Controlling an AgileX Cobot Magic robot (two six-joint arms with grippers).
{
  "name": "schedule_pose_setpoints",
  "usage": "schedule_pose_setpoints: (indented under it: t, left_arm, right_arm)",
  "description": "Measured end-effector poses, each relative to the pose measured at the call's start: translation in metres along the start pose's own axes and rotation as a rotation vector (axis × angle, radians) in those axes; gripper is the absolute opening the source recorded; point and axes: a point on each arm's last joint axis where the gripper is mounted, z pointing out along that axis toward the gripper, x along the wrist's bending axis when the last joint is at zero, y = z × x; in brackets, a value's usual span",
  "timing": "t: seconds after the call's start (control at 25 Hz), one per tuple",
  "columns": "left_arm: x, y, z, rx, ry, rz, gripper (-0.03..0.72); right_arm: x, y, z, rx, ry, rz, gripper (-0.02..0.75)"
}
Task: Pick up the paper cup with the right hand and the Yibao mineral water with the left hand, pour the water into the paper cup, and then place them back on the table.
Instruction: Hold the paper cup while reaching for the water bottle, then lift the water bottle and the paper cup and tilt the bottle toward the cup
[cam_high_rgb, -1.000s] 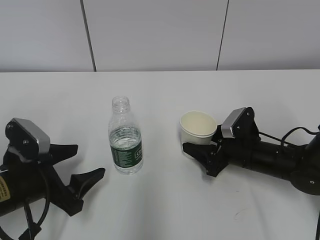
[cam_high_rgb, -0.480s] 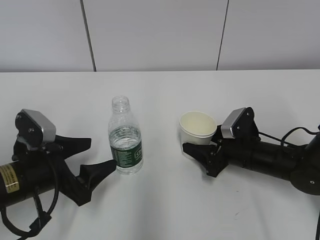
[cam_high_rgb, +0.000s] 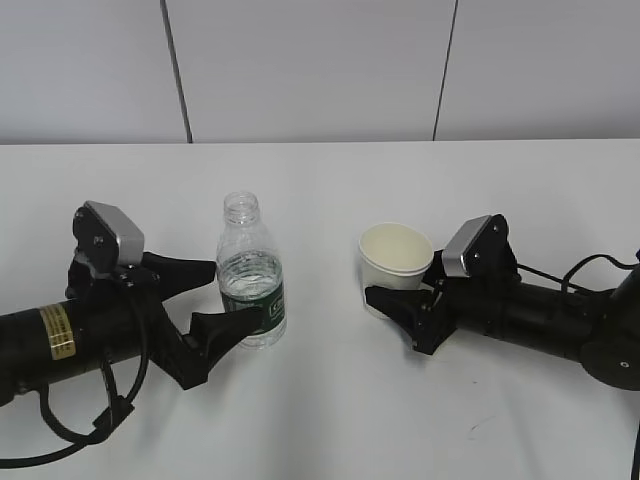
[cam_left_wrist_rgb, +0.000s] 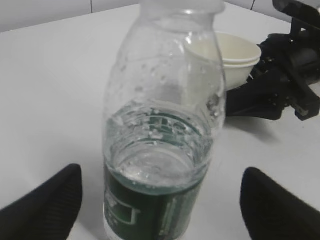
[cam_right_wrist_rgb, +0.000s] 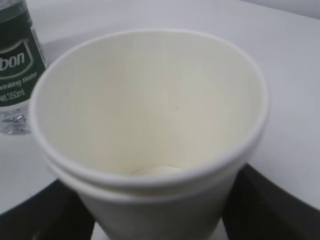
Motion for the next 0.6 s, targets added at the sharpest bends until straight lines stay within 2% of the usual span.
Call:
schedule_pose_setpoints:
  t: [0.24, 0.6]
  left_arm:
    - [0.012, -0.003, 0.018, -0.007, -0.004, -0.012, 0.588]
    - [0.021, -0.006, 0.034, -0.012, -0.033, -0.02, 0.589]
  right_arm:
    - [0.0, 0.0, 0.0, -0.001, 0.0, 0.0, 0.523]
    - [0.0, 0.0, 0.0, -0.001, 0.0, 0.0, 0.523]
